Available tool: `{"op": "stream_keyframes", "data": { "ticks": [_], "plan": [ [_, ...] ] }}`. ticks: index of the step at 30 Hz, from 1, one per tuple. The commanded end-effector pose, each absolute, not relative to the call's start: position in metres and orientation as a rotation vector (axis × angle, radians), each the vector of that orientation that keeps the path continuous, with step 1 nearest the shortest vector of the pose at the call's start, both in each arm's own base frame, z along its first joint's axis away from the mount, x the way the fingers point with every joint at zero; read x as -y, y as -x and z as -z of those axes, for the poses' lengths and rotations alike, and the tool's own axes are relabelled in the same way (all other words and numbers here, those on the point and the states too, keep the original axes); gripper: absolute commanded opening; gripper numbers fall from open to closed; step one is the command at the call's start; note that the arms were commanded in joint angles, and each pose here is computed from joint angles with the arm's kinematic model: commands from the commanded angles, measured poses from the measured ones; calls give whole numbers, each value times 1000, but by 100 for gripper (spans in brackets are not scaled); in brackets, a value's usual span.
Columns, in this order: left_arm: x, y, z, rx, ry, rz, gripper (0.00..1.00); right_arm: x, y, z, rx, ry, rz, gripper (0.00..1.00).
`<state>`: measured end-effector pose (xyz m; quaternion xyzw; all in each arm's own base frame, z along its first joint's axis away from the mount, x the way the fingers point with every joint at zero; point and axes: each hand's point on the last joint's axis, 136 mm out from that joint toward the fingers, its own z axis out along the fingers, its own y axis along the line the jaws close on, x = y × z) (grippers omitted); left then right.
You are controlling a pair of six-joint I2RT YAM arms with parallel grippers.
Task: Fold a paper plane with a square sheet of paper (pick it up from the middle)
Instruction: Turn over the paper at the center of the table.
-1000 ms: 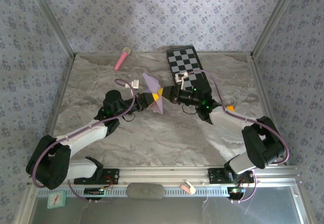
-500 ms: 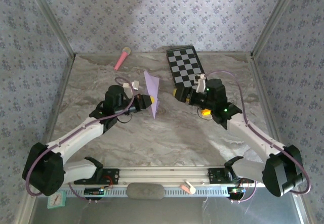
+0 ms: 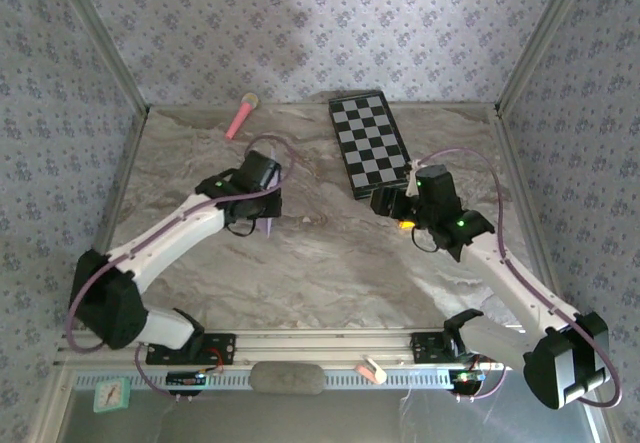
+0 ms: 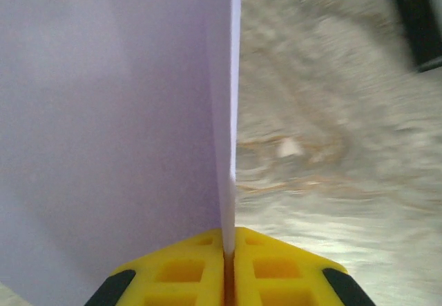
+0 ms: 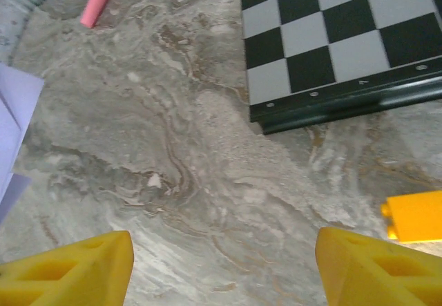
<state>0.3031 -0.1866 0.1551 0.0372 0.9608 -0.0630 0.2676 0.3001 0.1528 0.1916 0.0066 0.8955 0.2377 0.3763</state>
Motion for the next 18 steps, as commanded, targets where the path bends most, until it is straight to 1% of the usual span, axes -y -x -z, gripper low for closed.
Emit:
{"op": "stream_keyframes", "data": {
  "ticks": [1, 8, 10, 14, 18],
  "plan": [
    [141, -297, -149, -2618, -197, -342, 11, -137, -302, -198, -2286, -37, -514, 72],
    [131, -306, -126, -2592, -312, -829, 11, -125, -301, -191, -2298, -85, -481, 72],
    [131, -309, -116, -2588, -347, -930, 11, -122, -299, -188, -2304, -101, -480, 72],
    [143, -315, -94, -2574, -414, -1024, 11, -117, -298, -183, -2314, -129, -485, 72],
    [160, -317, -65, -2592, -443, -1034, 11, -114, -297, -181, -2312, -148, -489, 72]
  ]
}}
